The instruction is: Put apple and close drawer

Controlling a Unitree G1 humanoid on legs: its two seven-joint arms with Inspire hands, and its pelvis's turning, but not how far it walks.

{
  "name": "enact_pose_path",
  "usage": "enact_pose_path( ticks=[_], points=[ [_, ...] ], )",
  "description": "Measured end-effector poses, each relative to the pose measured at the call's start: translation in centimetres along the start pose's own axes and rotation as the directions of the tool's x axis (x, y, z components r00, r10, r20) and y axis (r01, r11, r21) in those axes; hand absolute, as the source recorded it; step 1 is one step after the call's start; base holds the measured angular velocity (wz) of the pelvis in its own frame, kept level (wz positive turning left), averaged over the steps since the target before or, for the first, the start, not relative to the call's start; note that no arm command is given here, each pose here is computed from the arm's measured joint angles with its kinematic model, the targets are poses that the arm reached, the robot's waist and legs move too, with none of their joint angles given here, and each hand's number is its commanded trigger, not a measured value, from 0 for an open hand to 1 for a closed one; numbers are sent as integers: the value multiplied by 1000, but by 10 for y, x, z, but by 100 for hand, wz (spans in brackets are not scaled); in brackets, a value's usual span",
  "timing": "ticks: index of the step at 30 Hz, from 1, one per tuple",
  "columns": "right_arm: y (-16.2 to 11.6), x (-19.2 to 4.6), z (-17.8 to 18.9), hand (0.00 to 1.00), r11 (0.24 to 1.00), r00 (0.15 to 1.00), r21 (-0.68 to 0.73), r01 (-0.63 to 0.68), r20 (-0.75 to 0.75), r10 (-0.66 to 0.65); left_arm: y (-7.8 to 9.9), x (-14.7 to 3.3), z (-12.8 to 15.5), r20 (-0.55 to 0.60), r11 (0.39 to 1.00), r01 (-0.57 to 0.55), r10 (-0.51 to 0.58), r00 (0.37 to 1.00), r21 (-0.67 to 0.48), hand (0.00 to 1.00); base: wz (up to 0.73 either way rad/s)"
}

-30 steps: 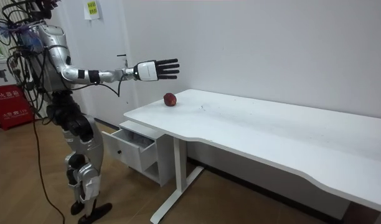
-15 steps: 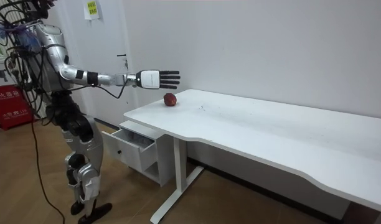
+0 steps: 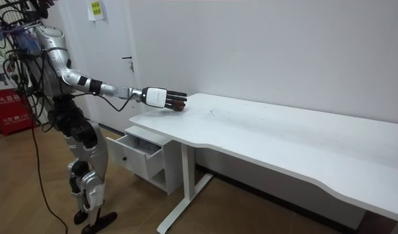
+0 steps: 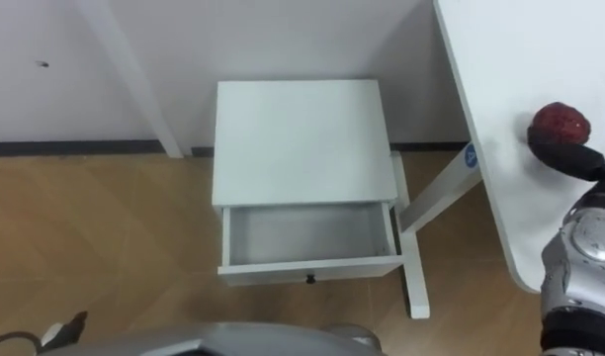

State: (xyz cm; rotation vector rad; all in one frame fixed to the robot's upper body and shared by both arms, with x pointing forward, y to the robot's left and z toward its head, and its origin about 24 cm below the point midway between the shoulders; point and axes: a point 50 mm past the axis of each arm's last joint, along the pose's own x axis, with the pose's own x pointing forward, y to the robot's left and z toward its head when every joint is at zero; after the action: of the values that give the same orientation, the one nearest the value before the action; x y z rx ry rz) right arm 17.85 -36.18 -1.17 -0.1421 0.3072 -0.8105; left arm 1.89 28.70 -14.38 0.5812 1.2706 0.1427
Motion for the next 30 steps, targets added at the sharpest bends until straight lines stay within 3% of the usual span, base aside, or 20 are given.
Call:
enact_pose_path(
  ticks=[19, 30],
  points=[
    [3, 4, 5, 0, 996, 998, -73, -49, 24, 51, -2, 0, 1, 4, 1000, 15, -15, 1000, -5, 0, 0],
    [11, 6, 6, 0, 978, 985, -122, -168, 16, 171, 0, 0, 0, -2, 1000, 11, -11, 1000, -11, 0, 0]
  ],
)
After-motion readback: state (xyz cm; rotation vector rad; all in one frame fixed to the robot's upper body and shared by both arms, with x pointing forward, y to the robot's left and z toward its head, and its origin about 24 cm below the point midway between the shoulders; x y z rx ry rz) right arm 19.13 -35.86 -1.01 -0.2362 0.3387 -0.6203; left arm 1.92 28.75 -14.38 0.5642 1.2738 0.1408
